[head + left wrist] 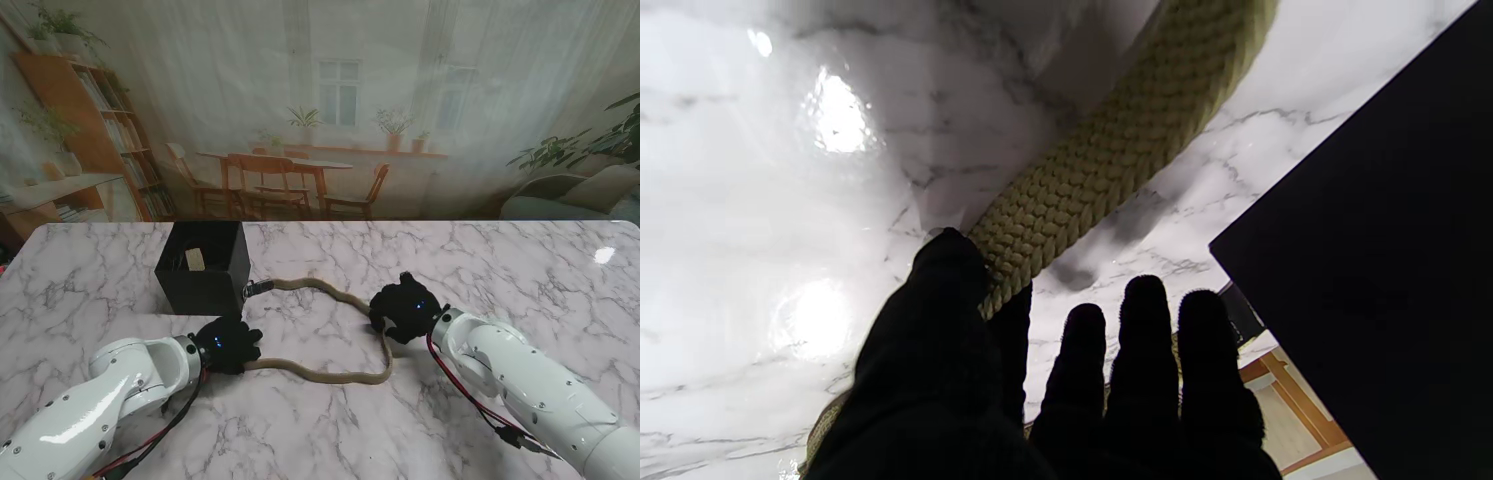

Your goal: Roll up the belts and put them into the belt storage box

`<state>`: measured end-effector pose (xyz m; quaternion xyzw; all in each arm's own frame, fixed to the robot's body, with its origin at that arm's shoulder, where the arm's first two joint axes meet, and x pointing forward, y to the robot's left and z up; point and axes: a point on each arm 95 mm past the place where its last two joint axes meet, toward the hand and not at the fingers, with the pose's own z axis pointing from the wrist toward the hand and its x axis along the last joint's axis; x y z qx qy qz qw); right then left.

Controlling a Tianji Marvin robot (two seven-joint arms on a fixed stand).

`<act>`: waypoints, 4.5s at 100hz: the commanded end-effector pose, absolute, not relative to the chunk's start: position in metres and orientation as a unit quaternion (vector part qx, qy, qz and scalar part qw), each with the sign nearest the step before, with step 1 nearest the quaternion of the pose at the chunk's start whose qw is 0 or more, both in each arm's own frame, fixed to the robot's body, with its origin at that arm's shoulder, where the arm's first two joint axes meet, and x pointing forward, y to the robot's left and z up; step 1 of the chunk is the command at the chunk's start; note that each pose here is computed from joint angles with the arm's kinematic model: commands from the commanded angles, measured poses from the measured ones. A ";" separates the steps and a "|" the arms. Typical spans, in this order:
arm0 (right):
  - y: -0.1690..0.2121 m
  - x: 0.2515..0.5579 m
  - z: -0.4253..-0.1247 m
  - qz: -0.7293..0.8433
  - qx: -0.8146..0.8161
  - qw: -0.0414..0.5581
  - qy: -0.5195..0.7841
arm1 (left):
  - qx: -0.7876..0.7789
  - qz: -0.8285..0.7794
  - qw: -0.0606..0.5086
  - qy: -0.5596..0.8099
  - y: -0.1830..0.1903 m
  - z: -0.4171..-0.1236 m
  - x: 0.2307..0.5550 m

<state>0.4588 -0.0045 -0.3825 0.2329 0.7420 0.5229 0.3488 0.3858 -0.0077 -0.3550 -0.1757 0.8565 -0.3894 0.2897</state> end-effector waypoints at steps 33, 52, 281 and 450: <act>-0.014 0.447 -0.384 0.566 0.239 0.333 0.715 | -0.174 -0.394 0.301 0.851 0.005 -0.351 0.379; -0.025 0.426 -0.368 0.582 0.244 0.339 0.698 | -0.175 -0.399 0.312 0.844 0.011 -0.346 0.377; -0.075 0.390 -0.358 0.481 0.179 0.351 0.783 | -0.222 -0.407 0.259 0.847 -0.009 -0.364 0.390; -0.055 0.322 -0.372 0.455 0.354 0.389 0.719 | -0.243 -0.298 0.378 0.842 0.078 -0.353 0.362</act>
